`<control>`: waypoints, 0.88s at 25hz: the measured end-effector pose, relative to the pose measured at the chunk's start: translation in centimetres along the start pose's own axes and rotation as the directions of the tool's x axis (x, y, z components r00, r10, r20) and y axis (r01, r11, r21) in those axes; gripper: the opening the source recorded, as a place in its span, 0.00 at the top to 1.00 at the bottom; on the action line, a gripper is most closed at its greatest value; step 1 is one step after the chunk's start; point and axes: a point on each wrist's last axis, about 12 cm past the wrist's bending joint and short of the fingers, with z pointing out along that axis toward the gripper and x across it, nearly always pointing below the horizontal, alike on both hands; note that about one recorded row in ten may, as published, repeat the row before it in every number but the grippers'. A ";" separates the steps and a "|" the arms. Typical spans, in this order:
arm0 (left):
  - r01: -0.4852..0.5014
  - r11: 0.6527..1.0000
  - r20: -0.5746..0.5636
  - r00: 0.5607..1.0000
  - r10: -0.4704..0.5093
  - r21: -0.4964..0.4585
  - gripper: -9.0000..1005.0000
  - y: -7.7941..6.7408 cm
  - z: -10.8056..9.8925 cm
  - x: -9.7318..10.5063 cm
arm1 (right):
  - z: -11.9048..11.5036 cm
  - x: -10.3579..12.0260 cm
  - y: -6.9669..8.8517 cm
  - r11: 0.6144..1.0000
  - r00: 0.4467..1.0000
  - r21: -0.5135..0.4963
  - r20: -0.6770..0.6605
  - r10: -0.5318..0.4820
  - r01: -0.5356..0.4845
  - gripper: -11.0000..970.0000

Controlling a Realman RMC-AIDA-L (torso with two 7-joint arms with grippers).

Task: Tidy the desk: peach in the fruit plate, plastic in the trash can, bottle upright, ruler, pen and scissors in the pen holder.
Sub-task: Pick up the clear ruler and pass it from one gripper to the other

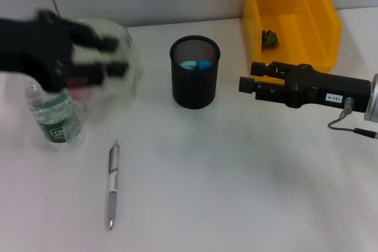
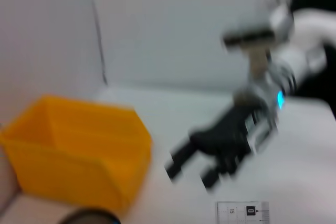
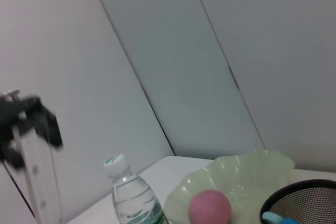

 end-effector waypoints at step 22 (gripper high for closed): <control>0.355 0.933 0.741 0.612 -0.277 0.055 0.60 0.6 -1.1 6.9 | 1.7 1.0 1.5 0.994 0.997 -0.082 -0.022 -0.077 0.075 0.25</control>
